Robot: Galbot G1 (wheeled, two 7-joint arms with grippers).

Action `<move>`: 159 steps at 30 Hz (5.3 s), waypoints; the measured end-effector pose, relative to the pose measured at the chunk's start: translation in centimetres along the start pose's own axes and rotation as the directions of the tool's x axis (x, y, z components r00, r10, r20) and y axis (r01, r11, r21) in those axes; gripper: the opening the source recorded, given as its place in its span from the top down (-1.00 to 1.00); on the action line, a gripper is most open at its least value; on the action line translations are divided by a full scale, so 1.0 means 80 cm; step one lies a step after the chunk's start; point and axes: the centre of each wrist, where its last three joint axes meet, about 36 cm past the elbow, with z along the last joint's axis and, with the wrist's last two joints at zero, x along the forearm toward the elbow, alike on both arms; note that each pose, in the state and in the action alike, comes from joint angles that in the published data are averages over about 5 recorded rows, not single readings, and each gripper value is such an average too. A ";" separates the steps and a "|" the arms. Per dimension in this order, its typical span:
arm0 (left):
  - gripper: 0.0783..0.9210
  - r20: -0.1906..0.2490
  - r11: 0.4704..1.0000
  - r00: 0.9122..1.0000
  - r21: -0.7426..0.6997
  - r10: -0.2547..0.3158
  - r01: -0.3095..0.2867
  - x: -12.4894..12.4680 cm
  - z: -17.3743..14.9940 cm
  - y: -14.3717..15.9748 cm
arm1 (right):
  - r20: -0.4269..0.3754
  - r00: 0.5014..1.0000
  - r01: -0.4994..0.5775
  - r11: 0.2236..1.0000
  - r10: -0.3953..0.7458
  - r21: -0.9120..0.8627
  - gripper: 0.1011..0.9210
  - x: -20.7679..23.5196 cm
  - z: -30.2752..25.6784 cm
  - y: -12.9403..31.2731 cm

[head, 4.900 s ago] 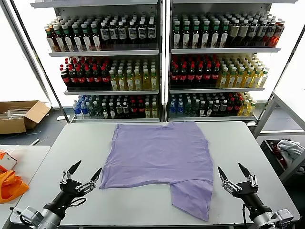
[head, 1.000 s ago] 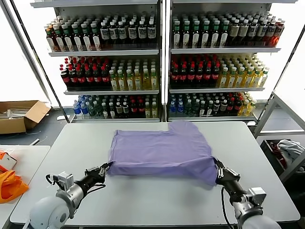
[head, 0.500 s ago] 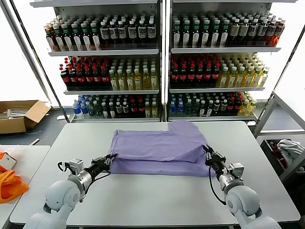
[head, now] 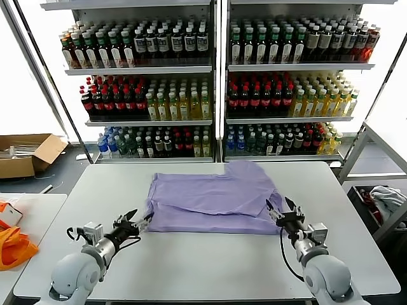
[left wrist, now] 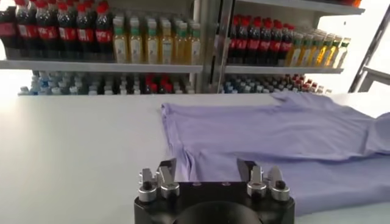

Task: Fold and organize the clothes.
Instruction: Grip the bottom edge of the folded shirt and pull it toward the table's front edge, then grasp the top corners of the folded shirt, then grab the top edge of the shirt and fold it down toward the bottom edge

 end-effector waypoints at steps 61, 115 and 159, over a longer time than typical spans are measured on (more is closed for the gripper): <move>0.99 -0.100 0.992 0.991 0.084 -0.085 0.093 0.124 0.071 -0.036 | -0.084 0.996 0.001 0.998 0.004 0.055 0.87 0.150 0.039 0.039; -0.77 -0.073 0.997 0.995 -0.036 0.061 -0.064 -0.119 -0.071 0.091 | -0.164 0.963 0.230 0.971 -0.215 0.072 -0.76 -0.287 -0.134 -0.034; 1.00 -0.088 0.999 0.996 -0.020 0.031 -0.033 -0.139 -0.078 0.097 | -0.076 0.957 0.277 0.960 -0.279 -0.033 0.99 -0.271 -0.166 0.011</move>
